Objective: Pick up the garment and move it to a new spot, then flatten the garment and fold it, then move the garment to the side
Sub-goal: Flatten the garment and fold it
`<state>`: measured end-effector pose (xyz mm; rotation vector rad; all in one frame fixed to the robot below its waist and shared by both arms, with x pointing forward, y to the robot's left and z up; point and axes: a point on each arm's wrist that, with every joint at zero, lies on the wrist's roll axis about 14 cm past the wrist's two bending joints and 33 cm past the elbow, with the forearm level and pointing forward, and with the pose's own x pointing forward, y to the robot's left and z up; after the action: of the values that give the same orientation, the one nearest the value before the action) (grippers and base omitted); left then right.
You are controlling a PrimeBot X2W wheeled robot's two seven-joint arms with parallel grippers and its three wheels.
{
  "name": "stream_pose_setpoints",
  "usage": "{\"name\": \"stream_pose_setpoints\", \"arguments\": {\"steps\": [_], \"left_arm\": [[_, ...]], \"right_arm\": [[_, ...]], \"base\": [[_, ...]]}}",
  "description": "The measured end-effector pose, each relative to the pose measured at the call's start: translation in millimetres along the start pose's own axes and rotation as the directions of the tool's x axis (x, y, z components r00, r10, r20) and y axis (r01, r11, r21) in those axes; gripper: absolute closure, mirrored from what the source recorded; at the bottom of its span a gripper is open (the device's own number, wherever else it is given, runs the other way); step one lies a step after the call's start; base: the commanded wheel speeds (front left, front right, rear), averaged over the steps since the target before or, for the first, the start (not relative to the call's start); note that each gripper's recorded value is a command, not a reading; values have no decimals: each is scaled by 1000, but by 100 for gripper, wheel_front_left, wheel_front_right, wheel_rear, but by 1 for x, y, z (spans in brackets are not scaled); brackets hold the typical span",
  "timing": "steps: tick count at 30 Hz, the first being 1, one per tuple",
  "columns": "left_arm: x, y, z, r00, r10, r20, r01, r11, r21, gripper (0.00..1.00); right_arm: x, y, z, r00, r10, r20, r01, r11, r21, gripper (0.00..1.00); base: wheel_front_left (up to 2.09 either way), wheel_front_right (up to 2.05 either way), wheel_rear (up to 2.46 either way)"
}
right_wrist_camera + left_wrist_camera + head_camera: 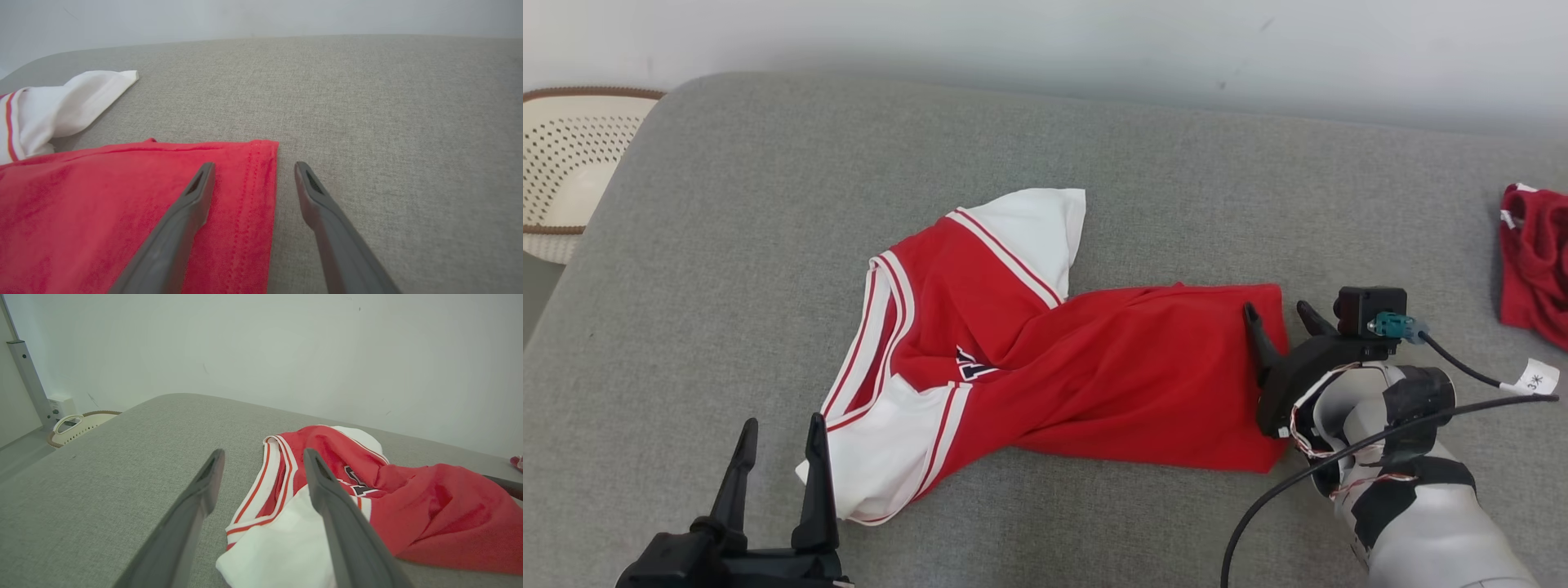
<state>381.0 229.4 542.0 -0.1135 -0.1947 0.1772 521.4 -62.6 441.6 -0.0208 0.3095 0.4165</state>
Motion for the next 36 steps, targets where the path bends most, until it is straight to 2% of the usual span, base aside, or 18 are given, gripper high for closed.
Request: {"name": "stream_pose_setpoints", "arguments": {"steps": [4, 5, 6, 15, 21, 22, 28, 36], "left_arm": [[0, 3, -3, 1000, 9, -8, -9, 1000, 2, 0], [1, 4, -4, 1000, 12, -10, -12, 1000, 4, 0], [1, 4, -4, 1000, 11, -12, -11, 1000, 6, 0], [1, 9, -6, 999, 29, -14, -28, 999, 16, 0], [2, 7, -4, 1000, 22, -7, -22, 1000, 6, 0], [1, 6, -4, 1000, 20, -8, -20, 1000, 3, 0], [-1, 3, -5, 1000, 11, -9, -11, 1000, -3, 0], [0, -9, -7, 1000, -22, -13, 22, 1000, -18, 0]], "right_arm": [[9, 0, -3, 1000, 0, -20, 0, 1000, 1, 0], [11, -1, -6, 1000, 1, -29, -1, 1000, -5, 82], [13, -2, -5, 1000, 0, -25, 0, 1000, -5, 100], [15, -4, 7, 1000, 2, 30, -1, 999, -32, 100], [8, 9, 47, 984, 42, 174, -41, 999, -10, 100], [0, 14, 55, 975, 57, 216, -58, 998, 0, 100], [-35, 31, 54, 952, 121, 282, -132, 991, 21, 100], [-83, 39, 39, 935, 177, 308, -203, 978, 54, 100]], "base": [[0, 0, 0], [0, 0, 0], [0, 0, 0], [0, 0, 0], [0, 0, 0], [0, 0, 0], [0, 0, 0], [0, 0, 0]]}}
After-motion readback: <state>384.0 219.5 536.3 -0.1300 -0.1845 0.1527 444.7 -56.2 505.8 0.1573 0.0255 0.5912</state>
